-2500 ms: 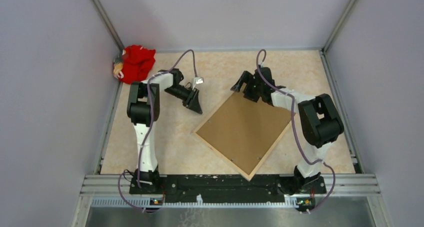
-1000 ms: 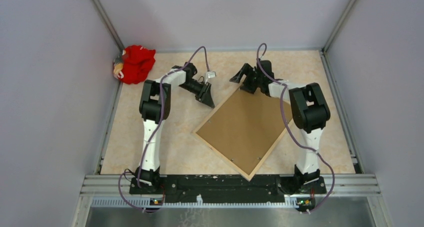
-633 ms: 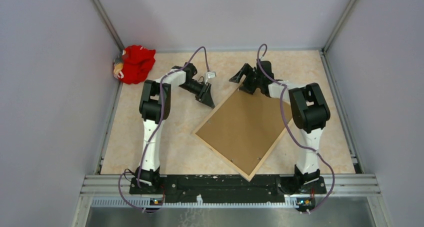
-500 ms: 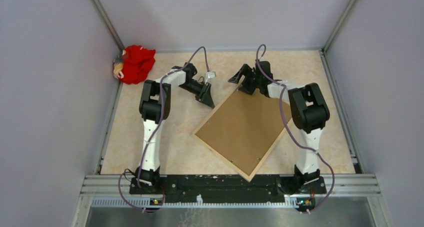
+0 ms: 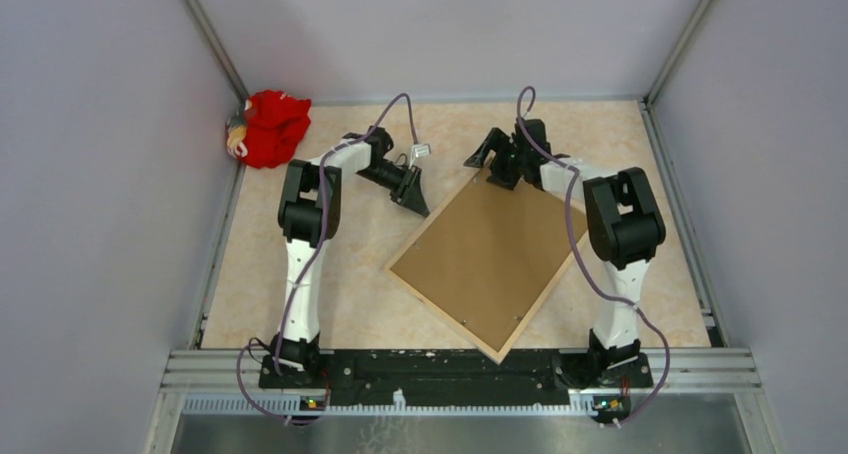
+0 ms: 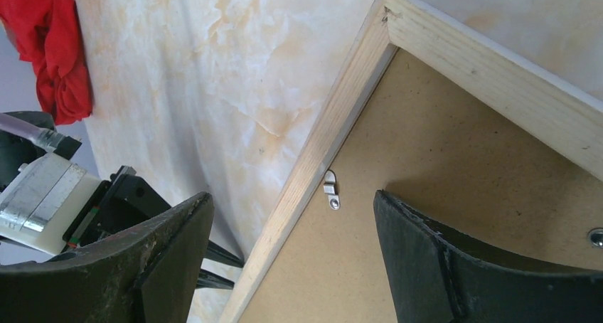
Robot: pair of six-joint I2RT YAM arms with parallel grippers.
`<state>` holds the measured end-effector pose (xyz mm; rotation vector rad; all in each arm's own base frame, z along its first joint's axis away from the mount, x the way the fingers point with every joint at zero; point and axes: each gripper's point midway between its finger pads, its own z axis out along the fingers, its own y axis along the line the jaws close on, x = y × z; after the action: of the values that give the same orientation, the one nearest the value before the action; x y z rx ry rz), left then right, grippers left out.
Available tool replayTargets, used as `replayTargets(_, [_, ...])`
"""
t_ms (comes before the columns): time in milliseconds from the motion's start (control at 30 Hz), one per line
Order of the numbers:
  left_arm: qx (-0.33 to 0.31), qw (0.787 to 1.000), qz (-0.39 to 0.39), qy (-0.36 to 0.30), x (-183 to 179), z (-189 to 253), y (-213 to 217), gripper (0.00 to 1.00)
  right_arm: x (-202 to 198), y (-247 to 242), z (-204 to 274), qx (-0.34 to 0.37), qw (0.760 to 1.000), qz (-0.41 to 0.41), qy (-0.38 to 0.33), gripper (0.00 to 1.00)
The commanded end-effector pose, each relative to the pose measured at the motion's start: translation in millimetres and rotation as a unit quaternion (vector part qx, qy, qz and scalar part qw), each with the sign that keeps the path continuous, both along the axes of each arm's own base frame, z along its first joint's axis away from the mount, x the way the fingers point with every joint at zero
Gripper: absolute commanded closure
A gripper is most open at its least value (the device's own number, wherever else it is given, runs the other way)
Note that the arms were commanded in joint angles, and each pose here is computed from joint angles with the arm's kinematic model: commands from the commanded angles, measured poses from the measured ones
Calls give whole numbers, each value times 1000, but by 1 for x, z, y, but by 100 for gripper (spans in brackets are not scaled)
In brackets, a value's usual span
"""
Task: Put the photo into the frame
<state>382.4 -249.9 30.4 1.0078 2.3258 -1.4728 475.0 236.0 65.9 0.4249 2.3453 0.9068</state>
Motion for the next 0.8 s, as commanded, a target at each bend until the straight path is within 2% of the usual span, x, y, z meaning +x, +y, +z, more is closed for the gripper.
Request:
replayTargets(0, [33,999,-4,-13,-3,-13,9,70,3,3,25,13,999,15,-30,17])
replayTargets(233, [33,999,-5,-14,-3,-13,9,70,3,20,13,36,998,60,-3,17])
replayTargets(767, [30,999,-8,-11,-5,-15,9,72,5,31,11,51,994,99,0,19])
